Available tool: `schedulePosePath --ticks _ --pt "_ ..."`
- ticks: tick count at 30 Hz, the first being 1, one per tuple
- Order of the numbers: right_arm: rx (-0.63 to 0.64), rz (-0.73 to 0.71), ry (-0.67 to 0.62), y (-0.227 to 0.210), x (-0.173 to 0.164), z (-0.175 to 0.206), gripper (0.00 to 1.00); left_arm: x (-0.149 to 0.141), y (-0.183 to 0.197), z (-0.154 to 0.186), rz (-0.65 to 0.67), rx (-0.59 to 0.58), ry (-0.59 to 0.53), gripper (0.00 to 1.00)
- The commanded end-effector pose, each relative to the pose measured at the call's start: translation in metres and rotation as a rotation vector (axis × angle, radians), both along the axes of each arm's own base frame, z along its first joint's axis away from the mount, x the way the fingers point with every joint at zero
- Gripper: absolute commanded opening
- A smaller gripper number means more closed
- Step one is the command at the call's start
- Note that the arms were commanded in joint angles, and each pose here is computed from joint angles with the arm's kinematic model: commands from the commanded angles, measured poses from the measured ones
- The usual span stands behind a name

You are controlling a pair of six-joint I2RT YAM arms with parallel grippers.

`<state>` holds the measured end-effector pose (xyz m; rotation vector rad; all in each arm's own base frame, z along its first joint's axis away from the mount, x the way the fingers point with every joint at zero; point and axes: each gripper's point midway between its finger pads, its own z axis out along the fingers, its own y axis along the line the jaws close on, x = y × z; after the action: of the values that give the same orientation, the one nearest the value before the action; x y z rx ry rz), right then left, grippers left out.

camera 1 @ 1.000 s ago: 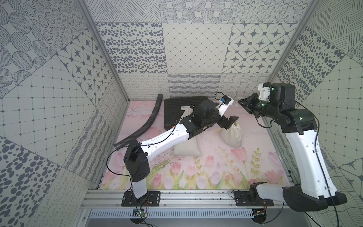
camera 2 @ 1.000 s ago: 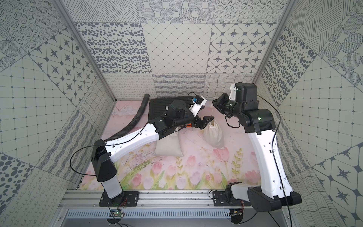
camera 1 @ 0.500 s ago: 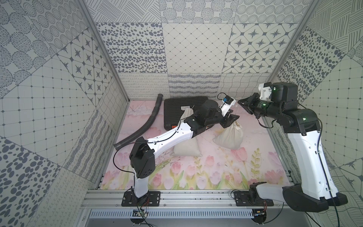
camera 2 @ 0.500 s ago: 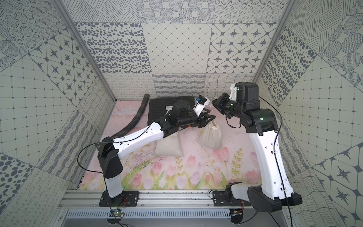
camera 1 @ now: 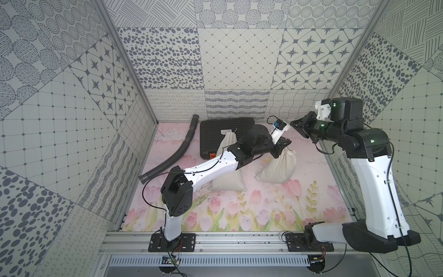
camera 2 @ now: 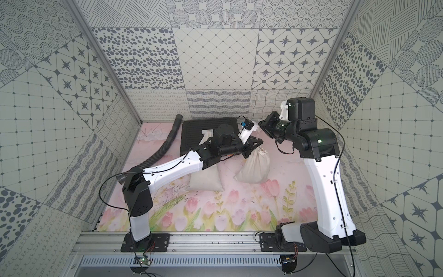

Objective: Close the soil bag
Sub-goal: Frap the soil bag at the center of the board.

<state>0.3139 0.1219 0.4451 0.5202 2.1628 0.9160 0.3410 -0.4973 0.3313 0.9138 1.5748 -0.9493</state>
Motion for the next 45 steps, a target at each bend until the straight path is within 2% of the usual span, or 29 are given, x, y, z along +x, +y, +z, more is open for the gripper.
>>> schedulePosePath --ticks 1,8,17,25,29,33,36,38,41,43,45 --pt "0.09 0.028 -0.305 0.005 -0.004 0.09 0.0 -0.005 -0.006 -0.054 -0.008 0.114 0.09 0.12" --pt "0.127 0.023 -0.373 0.005 0.0 0.115 0.0 -0.02 -0.023 -0.085 -0.055 0.154 0.138 0.17" --pt "0.147 -0.017 -0.438 -0.008 0.005 0.143 0.0 -0.03 -0.023 -0.114 -0.073 0.198 0.188 0.15" --pt "0.151 -0.027 -0.465 -0.012 0.008 0.153 0.0 -0.041 -0.025 -0.144 -0.093 0.242 0.228 0.12" --pt "0.146 -0.027 -0.466 -0.012 0.011 0.153 0.0 -0.049 -0.029 -0.156 -0.109 0.264 0.246 0.16" --pt "0.127 -0.037 -0.433 -0.015 0.018 0.136 0.0 -0.055 -0.031 -0.162 -0.12 0.285 0.25 0.19" --pt "0.129 -0.066 -0.485 -0.027 0.021 0.15 0.0 -0.06 -0.029 -0.164 -0.121 0.303 0.258 0.21" --pt "0.128 -0.069 -0.462 -0.033 0.031 0.144 0.0 -0.062 -0.025 -0.154 -0.118 0.293 0.257 0.28" --pt "0.1 -0.071 -0.348 -0.034 0.051 0.099 0.0 -0.065 -0.015 -0.115 -0.113 0.259 0.214 0.43" --pt "0.065 -0.096 -0.316 -0.039 0.058 0.073 0.0 -0.065 -0.002 -0.094 -0.079 0.267 0.198 0.6" --pt "0.033 -0.127 -0.302 -0.046 0.067 0.053 0.0 -0.06 0.019 -0.08 -0.014 0.301 0.193 0.83"
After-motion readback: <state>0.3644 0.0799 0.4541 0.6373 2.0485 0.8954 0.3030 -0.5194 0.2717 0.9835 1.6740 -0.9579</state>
